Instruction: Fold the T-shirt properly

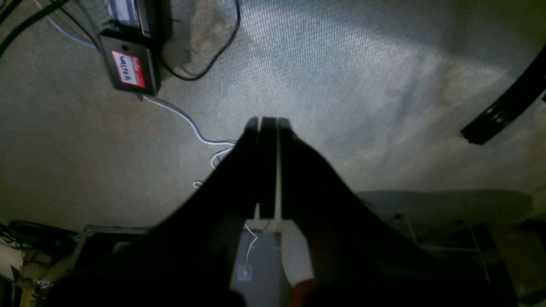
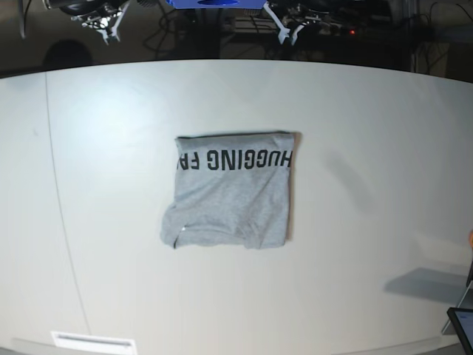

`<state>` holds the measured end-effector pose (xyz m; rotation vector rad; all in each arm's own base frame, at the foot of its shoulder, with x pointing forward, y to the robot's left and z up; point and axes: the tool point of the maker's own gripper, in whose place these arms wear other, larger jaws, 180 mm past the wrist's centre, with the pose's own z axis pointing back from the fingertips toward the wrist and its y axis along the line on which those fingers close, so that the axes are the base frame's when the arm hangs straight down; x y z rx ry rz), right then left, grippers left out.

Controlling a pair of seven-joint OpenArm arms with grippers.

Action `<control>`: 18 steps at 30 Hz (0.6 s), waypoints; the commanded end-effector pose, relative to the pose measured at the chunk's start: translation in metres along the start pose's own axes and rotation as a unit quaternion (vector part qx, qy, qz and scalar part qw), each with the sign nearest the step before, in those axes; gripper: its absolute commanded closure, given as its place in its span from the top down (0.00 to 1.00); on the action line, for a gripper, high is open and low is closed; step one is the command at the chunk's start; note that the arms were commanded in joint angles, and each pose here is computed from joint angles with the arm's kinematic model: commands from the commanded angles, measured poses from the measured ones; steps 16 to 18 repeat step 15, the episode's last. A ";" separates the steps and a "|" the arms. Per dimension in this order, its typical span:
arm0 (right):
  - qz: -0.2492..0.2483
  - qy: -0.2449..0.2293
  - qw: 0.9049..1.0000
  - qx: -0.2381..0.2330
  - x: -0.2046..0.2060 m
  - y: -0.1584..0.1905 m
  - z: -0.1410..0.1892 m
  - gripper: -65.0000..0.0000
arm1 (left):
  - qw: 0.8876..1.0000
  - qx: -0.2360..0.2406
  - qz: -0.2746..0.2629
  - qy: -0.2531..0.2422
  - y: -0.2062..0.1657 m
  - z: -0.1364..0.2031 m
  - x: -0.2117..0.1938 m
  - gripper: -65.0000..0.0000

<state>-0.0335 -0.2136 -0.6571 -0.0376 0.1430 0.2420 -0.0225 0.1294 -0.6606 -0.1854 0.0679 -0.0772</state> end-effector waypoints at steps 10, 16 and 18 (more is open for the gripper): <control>-0.003 -0.003 1.000 -0.004 0.000 -0.008 0.001 0.02 | 1.000 -0.002 -0.003 -0.008 0.001 0.001 0.009 0.00; -0.004 -0.004 1.000 -0.005 0.002 -0.009 0.001 0.02 | 1.000 -0.003 -0.001 -0.018 -0.001 0.001 0.020 0.00; -0.004 -0.004 1.000 -0.005 0.002 -0.009 0.001 0.02 | 1.000 -0.003 -0.001 -0.018 -0.001 0.001 0.020 0.00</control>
